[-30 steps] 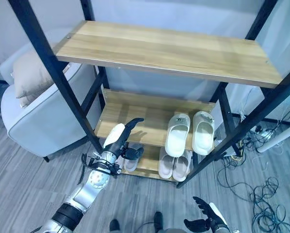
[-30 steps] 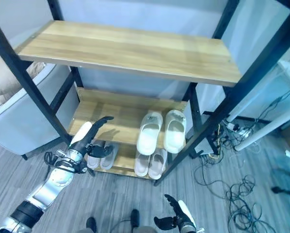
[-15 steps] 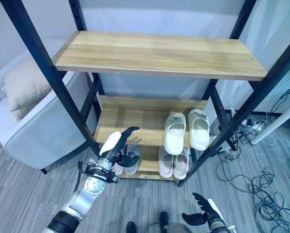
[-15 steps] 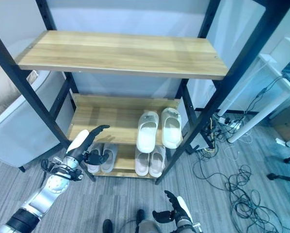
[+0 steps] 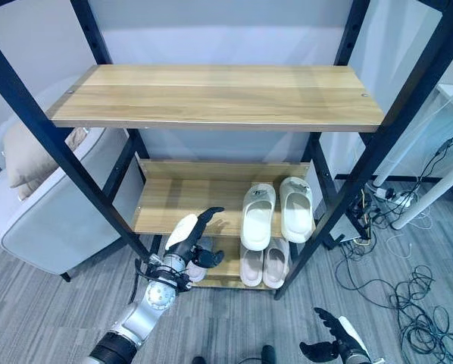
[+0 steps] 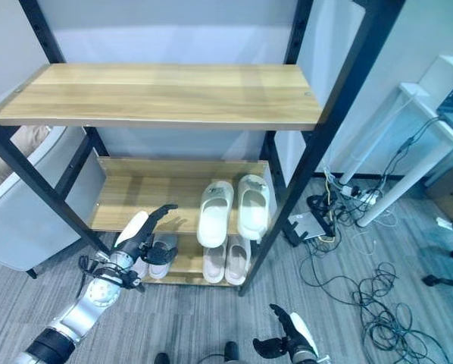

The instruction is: Arrange the slippers neatly on the shoe rack.

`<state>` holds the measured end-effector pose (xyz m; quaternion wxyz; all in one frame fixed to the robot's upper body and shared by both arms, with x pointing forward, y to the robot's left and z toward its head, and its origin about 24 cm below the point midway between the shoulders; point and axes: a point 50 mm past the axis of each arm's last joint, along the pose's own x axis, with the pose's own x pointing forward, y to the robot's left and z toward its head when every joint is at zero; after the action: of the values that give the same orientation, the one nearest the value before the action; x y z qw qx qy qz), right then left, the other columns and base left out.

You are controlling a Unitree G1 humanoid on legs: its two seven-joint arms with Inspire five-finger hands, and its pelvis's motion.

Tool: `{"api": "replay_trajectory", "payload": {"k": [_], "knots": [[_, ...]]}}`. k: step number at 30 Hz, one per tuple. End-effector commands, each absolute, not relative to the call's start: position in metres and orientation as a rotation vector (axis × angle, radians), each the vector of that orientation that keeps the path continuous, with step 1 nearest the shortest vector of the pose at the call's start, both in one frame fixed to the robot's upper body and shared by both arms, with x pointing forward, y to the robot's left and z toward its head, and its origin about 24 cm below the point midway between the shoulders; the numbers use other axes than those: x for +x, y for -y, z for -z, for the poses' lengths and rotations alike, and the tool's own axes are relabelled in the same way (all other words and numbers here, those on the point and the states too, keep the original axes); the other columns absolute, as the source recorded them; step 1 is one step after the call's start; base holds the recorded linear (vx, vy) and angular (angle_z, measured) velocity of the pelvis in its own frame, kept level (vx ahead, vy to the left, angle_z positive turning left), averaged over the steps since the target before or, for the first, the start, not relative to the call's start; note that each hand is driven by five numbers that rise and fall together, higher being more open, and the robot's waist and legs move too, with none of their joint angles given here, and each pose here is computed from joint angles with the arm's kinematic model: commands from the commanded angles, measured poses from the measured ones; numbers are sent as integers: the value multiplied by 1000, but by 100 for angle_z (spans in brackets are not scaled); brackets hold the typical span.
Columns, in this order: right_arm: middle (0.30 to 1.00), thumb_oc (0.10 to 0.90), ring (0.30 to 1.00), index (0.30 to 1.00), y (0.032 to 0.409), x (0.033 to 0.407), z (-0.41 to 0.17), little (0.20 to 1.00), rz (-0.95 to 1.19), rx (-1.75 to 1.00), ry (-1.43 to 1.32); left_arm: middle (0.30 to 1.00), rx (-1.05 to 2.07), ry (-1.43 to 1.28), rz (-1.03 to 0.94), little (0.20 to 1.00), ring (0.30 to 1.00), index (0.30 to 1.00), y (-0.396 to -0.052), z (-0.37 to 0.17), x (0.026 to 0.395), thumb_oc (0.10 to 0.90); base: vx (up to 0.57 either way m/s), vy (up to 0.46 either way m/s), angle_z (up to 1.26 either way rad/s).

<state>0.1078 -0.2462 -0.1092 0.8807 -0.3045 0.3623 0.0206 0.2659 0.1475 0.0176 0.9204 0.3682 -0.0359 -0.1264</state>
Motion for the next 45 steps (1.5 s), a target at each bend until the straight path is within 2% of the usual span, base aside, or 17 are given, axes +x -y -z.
{"api": "replay_trajectory", "payload": {"k": [1, 21, 28, 45], "knots": [[900, 800, 900, 900, 242, 125, 93, 900, 2, -623, -607, 900, 771, 326, 144, 900, 900, 900, -138, -69, 302, 800, -24, -32, 7], [900, 800, 900, 900, 240, 135, 88, 900, -8, -638, -565, 900, 638, 400, 155, 900, 900, 900, -109, -93, 316, 800, 4, -2, -1], [900, 800, 900, 900, 239, 142, 84, 900, -11, -637, -538, 900, 691, 417, 203, 900, 900, 900, -94, -92, 319, 800, 6, 1, 0], [900, 800, 900, 900, 239, 143, 85, 900, -3, -631, -541, 900, 720, 407, 249, 900, 900, 900, -82, -91, 322, 800, 0, 0, 0]]}}
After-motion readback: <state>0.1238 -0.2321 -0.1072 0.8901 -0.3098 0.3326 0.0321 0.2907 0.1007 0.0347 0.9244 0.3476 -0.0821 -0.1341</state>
